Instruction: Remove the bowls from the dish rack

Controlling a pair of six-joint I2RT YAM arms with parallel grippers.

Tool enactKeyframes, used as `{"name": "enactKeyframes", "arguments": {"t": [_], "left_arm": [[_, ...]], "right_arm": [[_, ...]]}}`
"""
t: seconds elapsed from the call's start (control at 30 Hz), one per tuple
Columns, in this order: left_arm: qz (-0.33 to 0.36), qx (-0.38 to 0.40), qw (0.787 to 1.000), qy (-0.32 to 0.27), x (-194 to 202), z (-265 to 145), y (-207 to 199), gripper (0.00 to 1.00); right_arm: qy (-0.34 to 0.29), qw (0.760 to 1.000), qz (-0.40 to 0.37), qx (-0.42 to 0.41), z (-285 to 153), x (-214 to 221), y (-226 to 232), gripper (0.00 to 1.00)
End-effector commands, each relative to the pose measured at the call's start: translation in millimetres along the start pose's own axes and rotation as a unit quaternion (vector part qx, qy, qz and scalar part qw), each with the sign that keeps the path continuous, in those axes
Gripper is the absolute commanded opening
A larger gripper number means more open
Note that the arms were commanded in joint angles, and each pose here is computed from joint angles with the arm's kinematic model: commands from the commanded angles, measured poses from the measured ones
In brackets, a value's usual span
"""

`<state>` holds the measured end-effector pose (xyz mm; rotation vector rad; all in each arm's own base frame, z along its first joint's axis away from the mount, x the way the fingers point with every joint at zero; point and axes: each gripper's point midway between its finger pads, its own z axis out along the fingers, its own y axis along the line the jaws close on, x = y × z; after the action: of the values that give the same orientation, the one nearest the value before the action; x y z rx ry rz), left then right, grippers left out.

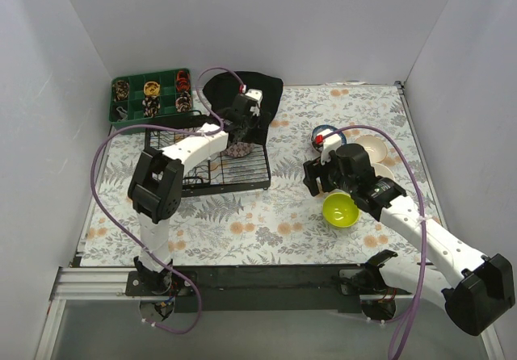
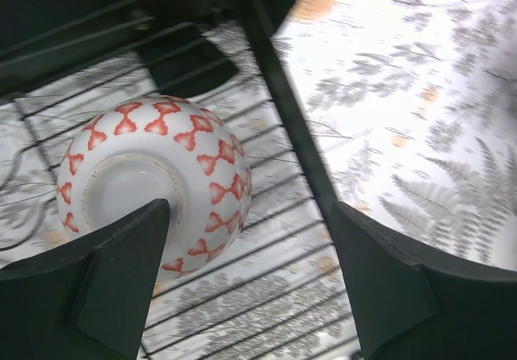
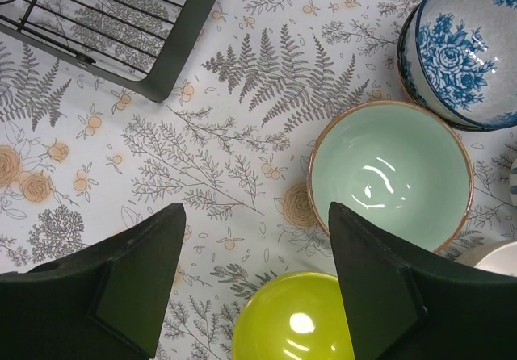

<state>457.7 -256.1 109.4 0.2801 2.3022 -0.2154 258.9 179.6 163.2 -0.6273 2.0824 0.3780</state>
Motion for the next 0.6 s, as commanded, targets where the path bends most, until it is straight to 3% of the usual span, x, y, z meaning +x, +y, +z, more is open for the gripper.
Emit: {"name": "enactKeyframes", "arguments": {"t": [0.0,0.17,0.27,0.43,0.57], "left_arm": [[0.007,0.036,0.999,-0.003,-7.2,-6.7,-21.8,0.83],[0.058,0.023,0.997,-0.051,-32.0,-27.1,-13.2,0.93],[0.123,0.001,0.99,-0.068,-35.6,-38.1,0.8,0.98],[0.23,-0.02,0.969,-0.087,-33.3,-60.1,15.2,0.98],[0.278,-0.012,0.957,-0.085,-20.2,-58.9,16.4,0.98]], "right_arm": [[-0.02,1.0,-0.008,-0.011,2.2,-9.9,3.2,0.79],[-0.015,1.0,-0.008,-0.016,2.7,-8.3,4.7,0.79],[-0.015,0.999,-0.007,-0.03,2.8,-8.3,9.6,0.79],[-0.009,0.999,-0.021,-0.037,5.2,-5.1,11.3,0.79],[-0.005,0.999,-0.022,-0.042,6.6,-3.4,12.5,0.79]]}}
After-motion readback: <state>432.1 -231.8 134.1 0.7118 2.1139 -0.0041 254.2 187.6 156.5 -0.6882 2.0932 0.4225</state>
